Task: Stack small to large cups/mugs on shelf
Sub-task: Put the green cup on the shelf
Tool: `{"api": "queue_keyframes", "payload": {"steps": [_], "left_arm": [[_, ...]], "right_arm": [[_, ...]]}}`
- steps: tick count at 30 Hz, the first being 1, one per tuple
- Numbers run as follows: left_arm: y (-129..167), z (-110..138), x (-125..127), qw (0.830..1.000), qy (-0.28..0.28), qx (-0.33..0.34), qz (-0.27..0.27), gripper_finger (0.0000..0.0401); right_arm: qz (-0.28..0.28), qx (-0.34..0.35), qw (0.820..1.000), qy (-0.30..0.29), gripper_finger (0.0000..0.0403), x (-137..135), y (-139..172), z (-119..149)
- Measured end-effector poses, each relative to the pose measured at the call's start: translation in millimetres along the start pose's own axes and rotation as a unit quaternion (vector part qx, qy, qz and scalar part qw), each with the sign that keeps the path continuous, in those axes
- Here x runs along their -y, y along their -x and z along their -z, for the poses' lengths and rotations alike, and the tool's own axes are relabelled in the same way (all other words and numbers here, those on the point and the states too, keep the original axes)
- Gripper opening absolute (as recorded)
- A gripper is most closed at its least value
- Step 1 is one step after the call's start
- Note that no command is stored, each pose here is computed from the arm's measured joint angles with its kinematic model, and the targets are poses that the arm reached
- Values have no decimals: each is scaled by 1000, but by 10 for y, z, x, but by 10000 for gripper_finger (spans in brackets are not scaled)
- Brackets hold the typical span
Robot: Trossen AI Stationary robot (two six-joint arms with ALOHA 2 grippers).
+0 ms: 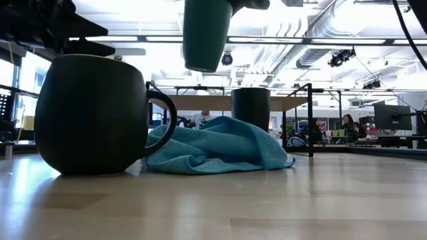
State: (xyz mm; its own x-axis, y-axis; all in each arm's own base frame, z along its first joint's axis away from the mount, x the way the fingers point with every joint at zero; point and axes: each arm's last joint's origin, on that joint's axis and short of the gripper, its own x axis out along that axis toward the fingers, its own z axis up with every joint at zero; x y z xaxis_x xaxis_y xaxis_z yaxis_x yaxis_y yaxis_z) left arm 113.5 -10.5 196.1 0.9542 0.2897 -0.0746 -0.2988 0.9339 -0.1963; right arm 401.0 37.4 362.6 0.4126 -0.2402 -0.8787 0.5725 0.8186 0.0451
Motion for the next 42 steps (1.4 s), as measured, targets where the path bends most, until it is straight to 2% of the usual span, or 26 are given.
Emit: {"api": "queue_keyframes", "payload": {"steps": [8,19,31,42], "left_arm": [[0,0,0,1000,4,0,0,237],[-1,4,-1,1000,12,-2,-1,237],[-2,9,-1,1000,11,-4,-1,237],[-2,8,-1,1000,12,-4,-1,237]], "right_arm": [[18,-3,1000,-20,0,220,-35,-130],[29,17,997,-71,0,776,320,-284],[61,31,996,-62,0,1407,700,-322],[101,20,993,-52,0,1933,818,-357]]}}
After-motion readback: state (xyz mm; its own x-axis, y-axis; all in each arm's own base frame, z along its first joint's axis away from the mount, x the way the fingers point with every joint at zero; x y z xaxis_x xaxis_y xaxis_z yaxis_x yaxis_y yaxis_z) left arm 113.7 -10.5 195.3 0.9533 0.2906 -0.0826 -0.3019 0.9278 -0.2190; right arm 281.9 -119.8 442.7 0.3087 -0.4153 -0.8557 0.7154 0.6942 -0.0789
